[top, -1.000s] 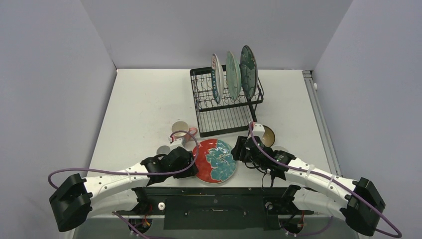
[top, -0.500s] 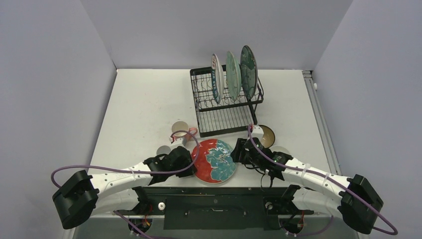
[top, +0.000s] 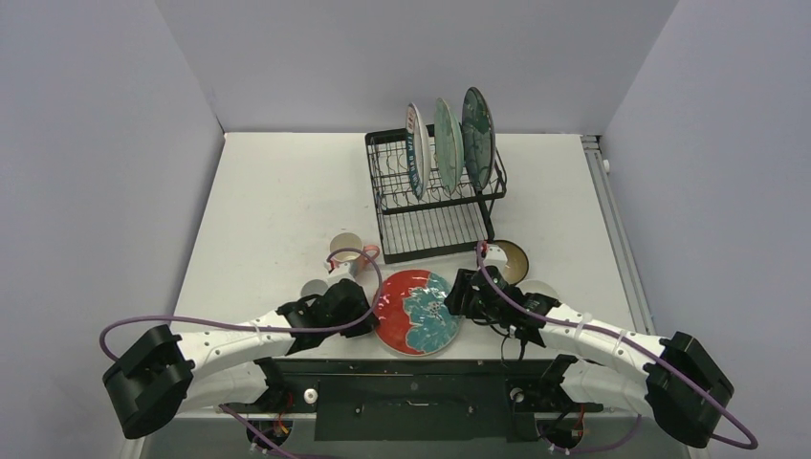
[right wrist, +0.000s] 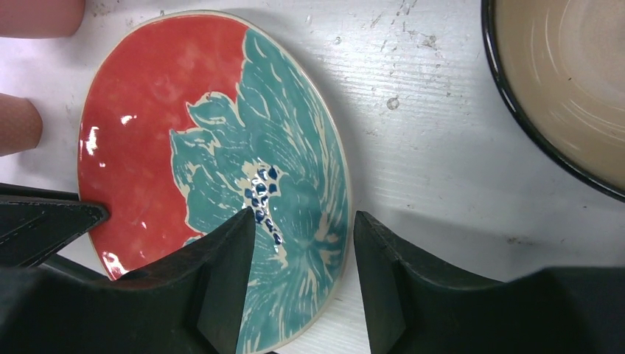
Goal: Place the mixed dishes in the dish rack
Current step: Pick up the plate at the center of the board, then insert the plate into the dish rack.
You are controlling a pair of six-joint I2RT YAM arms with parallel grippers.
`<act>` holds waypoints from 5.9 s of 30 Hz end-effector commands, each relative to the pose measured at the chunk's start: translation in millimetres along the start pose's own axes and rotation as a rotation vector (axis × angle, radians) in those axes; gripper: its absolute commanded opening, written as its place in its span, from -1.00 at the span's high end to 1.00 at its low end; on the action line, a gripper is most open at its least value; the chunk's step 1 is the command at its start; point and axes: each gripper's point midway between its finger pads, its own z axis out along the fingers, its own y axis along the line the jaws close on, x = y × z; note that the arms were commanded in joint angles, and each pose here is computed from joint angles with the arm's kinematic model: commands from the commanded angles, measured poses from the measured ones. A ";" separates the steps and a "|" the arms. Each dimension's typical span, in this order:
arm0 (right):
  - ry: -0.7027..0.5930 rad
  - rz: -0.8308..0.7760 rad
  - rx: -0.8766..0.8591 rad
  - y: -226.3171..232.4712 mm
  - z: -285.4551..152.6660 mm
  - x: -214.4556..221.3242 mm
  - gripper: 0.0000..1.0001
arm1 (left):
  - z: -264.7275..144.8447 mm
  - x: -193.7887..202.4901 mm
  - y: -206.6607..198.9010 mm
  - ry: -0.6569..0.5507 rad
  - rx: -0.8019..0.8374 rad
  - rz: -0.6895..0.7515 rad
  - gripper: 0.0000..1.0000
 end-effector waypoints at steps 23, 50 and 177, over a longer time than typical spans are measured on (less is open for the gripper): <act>0.046 0.107 -0.045 -15.0 9.5 24.5 0.03 | 21.2 41.0 58.4 0.088 -0.118 0.027 1.00; 0.042 0.250 -0.281 9.4 4.0 37.6 0.09 | 22.1 48.4 80.2 0.097 -0.166 0.001 1.00; -0.567 -0.248 -0.201 192.1 -240.6 -221.9 1.00 | -160.8 -112.8 -33.1 -0.388 0.159 0.354 -0.93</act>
